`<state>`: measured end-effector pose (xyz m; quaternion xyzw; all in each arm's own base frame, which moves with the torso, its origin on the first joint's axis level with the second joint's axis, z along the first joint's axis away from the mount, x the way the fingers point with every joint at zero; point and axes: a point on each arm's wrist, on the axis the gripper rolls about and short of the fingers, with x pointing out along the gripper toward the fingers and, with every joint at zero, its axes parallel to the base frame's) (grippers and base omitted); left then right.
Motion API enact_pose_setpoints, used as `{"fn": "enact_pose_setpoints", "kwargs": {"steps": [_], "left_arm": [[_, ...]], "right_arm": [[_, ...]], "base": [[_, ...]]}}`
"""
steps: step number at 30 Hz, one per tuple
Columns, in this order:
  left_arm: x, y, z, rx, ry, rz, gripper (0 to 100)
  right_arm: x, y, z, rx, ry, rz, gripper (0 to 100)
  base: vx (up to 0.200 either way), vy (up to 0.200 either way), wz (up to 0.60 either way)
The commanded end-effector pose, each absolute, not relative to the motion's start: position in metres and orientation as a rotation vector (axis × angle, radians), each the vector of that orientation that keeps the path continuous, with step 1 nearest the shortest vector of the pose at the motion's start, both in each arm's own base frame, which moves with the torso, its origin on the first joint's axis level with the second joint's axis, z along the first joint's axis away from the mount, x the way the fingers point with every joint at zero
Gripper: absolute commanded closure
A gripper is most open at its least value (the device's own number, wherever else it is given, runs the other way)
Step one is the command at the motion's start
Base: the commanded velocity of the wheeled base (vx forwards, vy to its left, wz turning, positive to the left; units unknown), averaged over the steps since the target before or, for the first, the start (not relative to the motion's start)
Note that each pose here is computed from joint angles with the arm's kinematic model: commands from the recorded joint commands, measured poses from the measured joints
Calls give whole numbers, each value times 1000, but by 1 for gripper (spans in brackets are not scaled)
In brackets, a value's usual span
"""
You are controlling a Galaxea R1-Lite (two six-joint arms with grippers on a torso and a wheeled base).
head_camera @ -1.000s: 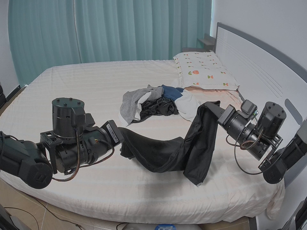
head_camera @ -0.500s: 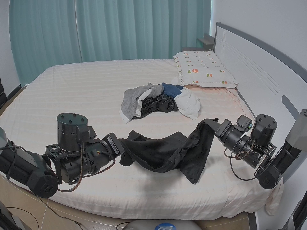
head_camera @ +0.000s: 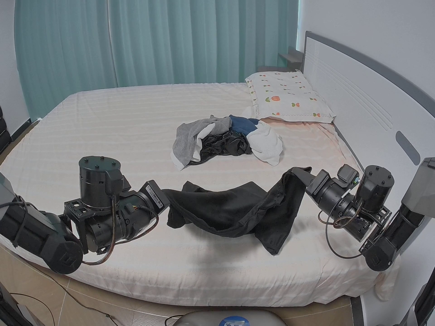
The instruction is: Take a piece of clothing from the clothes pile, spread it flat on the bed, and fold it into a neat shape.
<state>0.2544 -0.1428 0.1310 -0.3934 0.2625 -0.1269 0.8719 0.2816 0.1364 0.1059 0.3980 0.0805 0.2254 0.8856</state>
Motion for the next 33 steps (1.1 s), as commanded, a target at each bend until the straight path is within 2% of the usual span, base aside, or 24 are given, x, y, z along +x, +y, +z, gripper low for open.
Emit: {"fn": "enact_pose_setpoints", "kwargs": {"steps": [1, 12, 20, 33], "left_arm": [[257, -140, 129, -826, 549, -252, 100], [258, -137, 131, -831, 533, -238, 100], [258, -137, 133, -866, 528, -234, 100], [257, -136, 136, -878, 496, -253, 100]], "right_arm": [[281, 137, 106, 827, 166, 462, 100], [282, 138, 106, 821, 142, 425, 100], [280, 147, 105, 756, 121, 412, 100], [277, 144, 117, 775, 82, 421, 100]], "base": [[0, 200, 0], [0, 200, 0], [0, 200, 0], [0, 200, 0]]}}
